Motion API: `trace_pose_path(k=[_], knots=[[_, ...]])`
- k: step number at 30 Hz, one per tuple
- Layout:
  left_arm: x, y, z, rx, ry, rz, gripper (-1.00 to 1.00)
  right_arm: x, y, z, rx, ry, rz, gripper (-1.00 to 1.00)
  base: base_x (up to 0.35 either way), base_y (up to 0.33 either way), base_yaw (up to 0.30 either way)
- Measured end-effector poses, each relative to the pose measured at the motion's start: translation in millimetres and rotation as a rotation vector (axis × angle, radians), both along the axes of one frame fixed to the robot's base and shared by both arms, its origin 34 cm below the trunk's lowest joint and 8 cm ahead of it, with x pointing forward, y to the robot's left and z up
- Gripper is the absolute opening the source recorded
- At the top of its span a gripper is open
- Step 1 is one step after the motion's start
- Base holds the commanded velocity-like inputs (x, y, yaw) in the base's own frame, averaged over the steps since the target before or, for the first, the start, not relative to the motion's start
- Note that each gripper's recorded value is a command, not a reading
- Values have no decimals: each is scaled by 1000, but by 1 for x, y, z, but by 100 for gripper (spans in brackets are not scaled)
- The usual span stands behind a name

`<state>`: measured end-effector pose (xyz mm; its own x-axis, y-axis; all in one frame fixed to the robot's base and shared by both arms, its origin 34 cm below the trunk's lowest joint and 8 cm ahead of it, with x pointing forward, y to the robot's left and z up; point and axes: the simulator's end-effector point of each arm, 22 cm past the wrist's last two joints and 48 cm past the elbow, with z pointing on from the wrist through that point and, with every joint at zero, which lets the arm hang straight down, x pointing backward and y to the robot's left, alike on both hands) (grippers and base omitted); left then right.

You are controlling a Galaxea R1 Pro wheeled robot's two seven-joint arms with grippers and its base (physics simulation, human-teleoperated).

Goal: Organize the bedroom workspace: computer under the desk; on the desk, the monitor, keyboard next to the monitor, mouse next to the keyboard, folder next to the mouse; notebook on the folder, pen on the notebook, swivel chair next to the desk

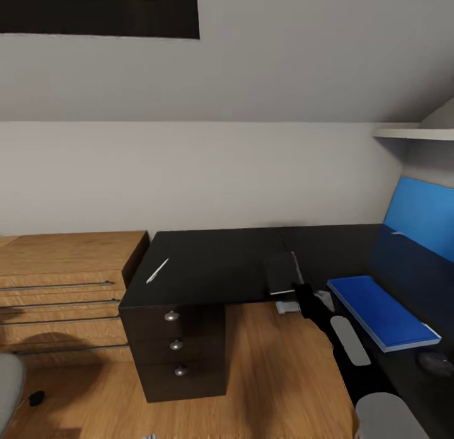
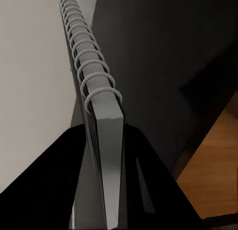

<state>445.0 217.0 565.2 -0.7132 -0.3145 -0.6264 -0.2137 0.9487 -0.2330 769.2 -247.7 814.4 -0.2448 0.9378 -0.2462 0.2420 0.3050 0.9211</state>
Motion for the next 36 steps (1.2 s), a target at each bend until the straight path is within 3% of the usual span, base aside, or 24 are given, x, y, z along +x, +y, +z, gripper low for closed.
trace_pose_path(k=[6,17,36], knots=[[1,0,11,-1,0,2,100,-2,-20,24,-7,-33,-32,-100,-63,0,0],[1,0,12,-1,-2,2,100,-4,-52,27,26,-37,-103,-100,-3,0,-152],[3,0,15,-2,-11,1,100,-6,-58,30,26,-39,-113,-100,0,0,-251]])
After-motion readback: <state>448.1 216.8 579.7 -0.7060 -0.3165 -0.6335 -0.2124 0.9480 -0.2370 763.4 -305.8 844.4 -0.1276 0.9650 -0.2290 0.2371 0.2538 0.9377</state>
